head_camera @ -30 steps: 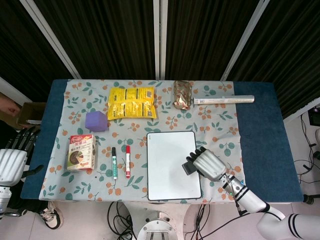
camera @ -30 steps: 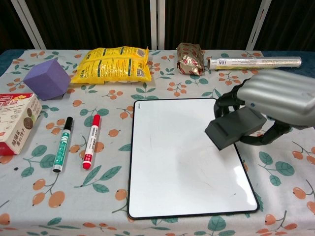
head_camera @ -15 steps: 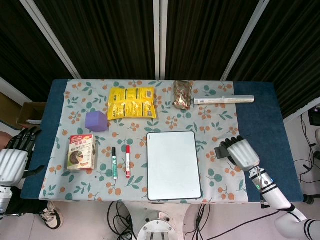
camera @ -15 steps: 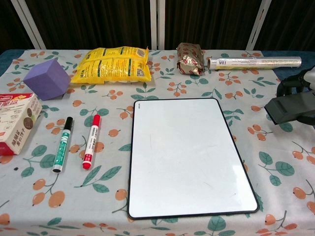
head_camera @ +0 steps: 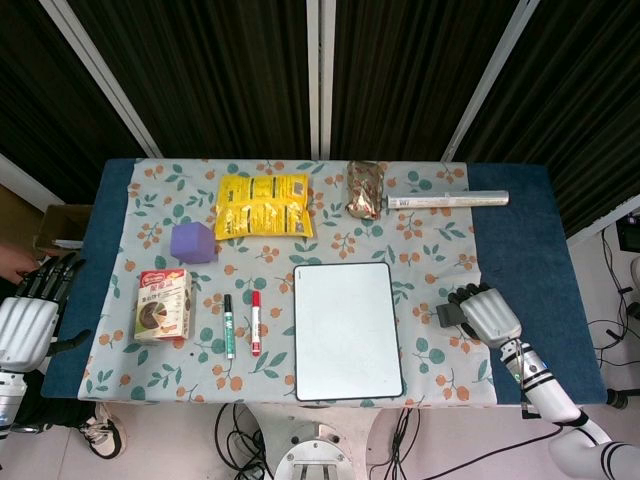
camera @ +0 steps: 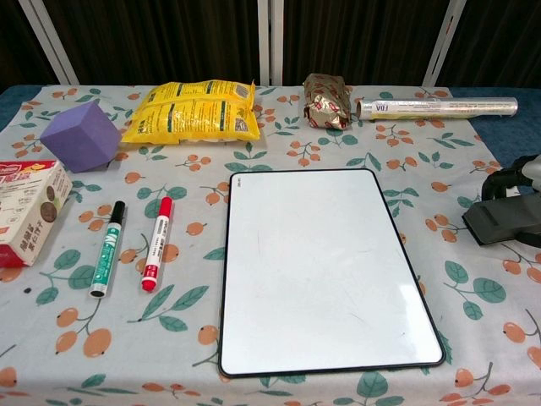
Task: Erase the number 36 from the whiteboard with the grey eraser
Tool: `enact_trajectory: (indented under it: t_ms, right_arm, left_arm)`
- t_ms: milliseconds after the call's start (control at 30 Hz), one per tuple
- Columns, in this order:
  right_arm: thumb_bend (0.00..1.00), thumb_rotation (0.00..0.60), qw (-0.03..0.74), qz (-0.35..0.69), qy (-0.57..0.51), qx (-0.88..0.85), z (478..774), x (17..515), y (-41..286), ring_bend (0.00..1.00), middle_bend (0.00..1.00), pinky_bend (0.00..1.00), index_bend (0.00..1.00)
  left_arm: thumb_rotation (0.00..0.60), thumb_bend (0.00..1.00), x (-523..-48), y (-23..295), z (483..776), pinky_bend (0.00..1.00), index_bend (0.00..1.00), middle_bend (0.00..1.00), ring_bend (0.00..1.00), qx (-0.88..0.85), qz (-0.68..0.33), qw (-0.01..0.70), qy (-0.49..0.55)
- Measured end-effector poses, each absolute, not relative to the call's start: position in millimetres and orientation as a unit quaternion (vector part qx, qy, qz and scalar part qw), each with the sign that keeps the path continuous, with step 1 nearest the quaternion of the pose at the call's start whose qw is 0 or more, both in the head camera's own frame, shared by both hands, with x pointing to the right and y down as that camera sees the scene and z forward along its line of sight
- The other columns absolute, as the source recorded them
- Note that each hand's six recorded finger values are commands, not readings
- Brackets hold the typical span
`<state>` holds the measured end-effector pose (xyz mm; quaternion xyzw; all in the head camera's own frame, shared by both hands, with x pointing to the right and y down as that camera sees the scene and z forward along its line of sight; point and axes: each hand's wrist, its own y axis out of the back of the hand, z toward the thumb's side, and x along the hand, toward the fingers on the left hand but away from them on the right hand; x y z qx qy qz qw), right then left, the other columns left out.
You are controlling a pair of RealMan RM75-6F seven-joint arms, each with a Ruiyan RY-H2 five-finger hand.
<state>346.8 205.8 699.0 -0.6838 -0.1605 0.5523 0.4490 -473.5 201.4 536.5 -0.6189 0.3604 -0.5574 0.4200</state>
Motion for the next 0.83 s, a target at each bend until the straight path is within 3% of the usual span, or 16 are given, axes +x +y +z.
enact_trajectory:
  t_ms: [367,567,833]
  right_arm:
    - [0.12,0.600,0.434,0.553,-0.206,-0.681,675.7,349.1,205.6,0.00,0.00,0.00,0.00]
    - [0.12,0.600,0.447,0.541,-0.284,-0.653,629.8,366.8,207.8,0.00,0.00,0.00,0.00]
    - [0.12,0.600,0.443,0.590,-0.386,-0.554,558.1,428.5,224.1,0.00,0.00,0.00,0.00]
  left_arm:
    - [0.600,0.00,-473.4,202.5,536.7,0.18,0.04,0.05,0.06,-0.620,-0.556,0.420,0.361]
    - [0.600,0.00,-473.5,202.0,535.7,0.18,0.04,0.05,0.06,-0.618,-0.553,0.421,0.367]
    - [0.600,0.00,-474.7,198.1,535.0,0.18,0.04,0.05,0.06,-0.617,-0.553,0.423,0.367]
